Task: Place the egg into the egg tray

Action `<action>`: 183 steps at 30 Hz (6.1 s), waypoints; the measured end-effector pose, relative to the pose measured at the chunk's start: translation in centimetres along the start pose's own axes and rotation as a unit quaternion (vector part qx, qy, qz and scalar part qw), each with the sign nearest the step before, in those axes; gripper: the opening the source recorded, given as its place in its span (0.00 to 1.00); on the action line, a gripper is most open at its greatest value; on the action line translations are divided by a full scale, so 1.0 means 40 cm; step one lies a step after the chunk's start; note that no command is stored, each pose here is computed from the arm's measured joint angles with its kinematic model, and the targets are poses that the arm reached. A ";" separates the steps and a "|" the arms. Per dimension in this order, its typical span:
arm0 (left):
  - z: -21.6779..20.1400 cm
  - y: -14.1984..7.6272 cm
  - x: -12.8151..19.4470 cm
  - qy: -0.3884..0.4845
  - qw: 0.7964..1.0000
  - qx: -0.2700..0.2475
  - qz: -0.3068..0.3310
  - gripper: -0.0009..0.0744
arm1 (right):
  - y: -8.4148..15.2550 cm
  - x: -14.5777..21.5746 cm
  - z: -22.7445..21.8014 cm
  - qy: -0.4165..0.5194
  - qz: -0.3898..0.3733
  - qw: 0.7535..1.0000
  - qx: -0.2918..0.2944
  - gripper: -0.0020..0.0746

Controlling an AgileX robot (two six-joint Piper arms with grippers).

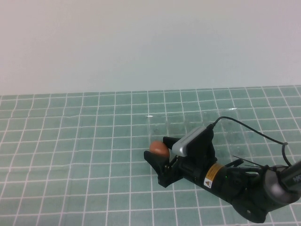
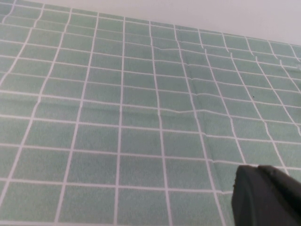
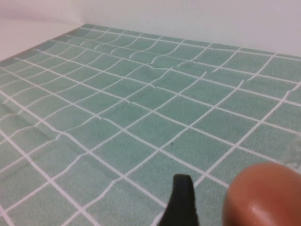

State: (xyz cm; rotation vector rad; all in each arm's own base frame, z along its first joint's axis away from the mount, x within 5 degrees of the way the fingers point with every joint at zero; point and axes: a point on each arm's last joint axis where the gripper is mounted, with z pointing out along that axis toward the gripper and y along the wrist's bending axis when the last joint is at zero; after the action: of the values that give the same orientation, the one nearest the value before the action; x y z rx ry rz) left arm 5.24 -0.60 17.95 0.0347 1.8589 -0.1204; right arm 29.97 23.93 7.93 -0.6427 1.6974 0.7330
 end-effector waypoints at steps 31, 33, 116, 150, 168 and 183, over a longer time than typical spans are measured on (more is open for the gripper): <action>0.000 0.000 0.000 0.000 1.000 0.000 0.000 0.01 | 0.039 -0.364 -0.183 0.108 -0.165 0.977 0.084 0.06; 0.000 0.000 0.000 0.000 1.000 0.000 0.000 0.01 | 0.054 -0.426 -0.227 0.077 -0.178 0.977 0.091 0.04; 0.000 0.000 0.000 0.000 1.000 -0.001 0.001 0.01 | 0.083 -0.040 -0.900 0.063 0.025 0.883 0.465 0.03; 0.000 0.001 0.000 0.000 1.000 -0.001 0.002 0.01 | 0.084 -0.041 -0.901 0.063 0.027 0.882 0.465 0.03; 0.000 0.001 0.000 0.000 1.000 -0.002 0.003 0.01 | 0.084 -0.041 -0.901 0.063 0.027 0.882 0.465 0.03; 0.000 0.001 0.000 0.000 1.000 -0.002 0.003 0.01 | 0.084 -0.041 -0.901 0.063 0.027 0.882 0.465 0.03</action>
State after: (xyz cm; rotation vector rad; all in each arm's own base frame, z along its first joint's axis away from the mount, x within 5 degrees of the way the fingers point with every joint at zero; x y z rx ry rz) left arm 5.24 -0.57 17.95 0.0386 1.8587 -0.1128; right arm 5.03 -0.86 16.62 0.0448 1.9334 -0.1480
